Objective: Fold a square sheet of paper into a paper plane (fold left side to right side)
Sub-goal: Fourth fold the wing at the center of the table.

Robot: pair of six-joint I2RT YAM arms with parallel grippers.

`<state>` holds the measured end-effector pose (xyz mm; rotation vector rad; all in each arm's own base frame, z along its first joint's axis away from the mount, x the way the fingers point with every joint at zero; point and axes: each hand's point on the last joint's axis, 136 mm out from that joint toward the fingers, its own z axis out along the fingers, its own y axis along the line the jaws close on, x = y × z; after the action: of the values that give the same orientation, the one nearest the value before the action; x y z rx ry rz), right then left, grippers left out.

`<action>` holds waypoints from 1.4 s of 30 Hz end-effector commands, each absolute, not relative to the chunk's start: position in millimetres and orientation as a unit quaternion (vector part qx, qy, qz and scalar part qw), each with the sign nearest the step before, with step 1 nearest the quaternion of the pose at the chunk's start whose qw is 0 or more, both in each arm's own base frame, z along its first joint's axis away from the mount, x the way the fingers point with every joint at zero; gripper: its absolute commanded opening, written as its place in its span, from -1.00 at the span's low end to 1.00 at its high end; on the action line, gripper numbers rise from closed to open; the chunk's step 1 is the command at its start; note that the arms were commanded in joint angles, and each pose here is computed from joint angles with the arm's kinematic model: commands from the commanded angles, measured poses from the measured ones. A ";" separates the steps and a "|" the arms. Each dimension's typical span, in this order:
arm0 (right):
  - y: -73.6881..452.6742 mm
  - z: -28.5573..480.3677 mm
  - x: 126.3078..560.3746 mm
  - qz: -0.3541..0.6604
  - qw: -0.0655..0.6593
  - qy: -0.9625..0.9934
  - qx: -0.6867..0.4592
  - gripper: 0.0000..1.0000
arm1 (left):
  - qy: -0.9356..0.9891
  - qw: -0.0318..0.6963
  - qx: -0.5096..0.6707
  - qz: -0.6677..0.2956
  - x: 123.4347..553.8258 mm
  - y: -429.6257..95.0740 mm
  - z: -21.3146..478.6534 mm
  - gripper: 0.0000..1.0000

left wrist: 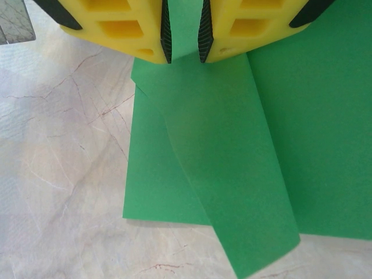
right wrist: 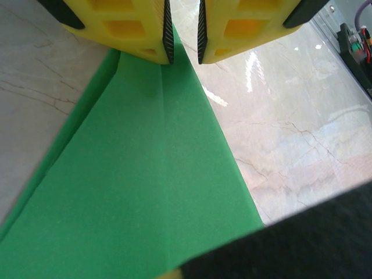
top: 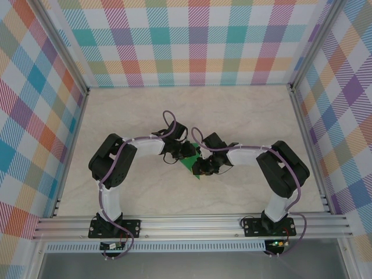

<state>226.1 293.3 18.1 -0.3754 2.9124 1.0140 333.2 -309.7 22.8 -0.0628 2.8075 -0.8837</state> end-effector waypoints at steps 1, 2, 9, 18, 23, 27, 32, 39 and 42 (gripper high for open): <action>272.5 -2.7 201.9 0.283 -0.023 0.952 -0.117 -0.58 | 0.966 0.069 -0.034 -0.247 316.4 -291.7 -4.3 -0.53; 271.0 -2.8 200.7 0.282 -0.024 0.952 -0.117 -0.58 | 0.966 0.068 -0.035 -0.247 316.1 -291.8 -4.8 -0.53; 265.5 -1.1 189.2 0.285 -0.028 0.951 -0.121 -0.71 | 0.967 0.067 -0.037 -0.245 316.9 -291.8 -6.0 -0.53; 256.5 -2.6 169.4 0.273 -0.046 0.951 -0.135 -0.74 | 0.967 0.066 -0.035 -0.244 317.3 -292.3 -7.0 -0.53; 247.8 -3.4 161.3 0.264 -0.049 0.954 -0.134 -0.74 | 0.967 0.065 -0.035 -0.244 316.8 -292.1 -7.2 -0.53; 241.6 -5.1 153.8 0.257 -0.059 0.955 -0.135 -0.73 | 0.967 0.065 -0.036 -0.243 317.0 -291.7 -7.8 -0.53; 241.1 8.2 156.2 0.265 -0.036 0.954 -0.137 -0.72 | 0.967 0.066 -0.036 -0.245 316.9 -292.0 -5.6 -0.54; 263.5 69.5 185.9 0.327 0.069 0.930 -0.151 -0.64 | 0.965 0.071 -0.036 -0.252 317.3 -293.5 0.6 -0.53; 280.1 75.1 200.7 0.351 0.083 0.922 -0.142 -0.67 | 0.964 0.073 -0.034 -0.252 317.1 -294.3 2.1 -0.53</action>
<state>188.0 263.0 65.2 -0.4407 2.8065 0.9847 328.2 -312.7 22.3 -0.0500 2.8204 -0.8878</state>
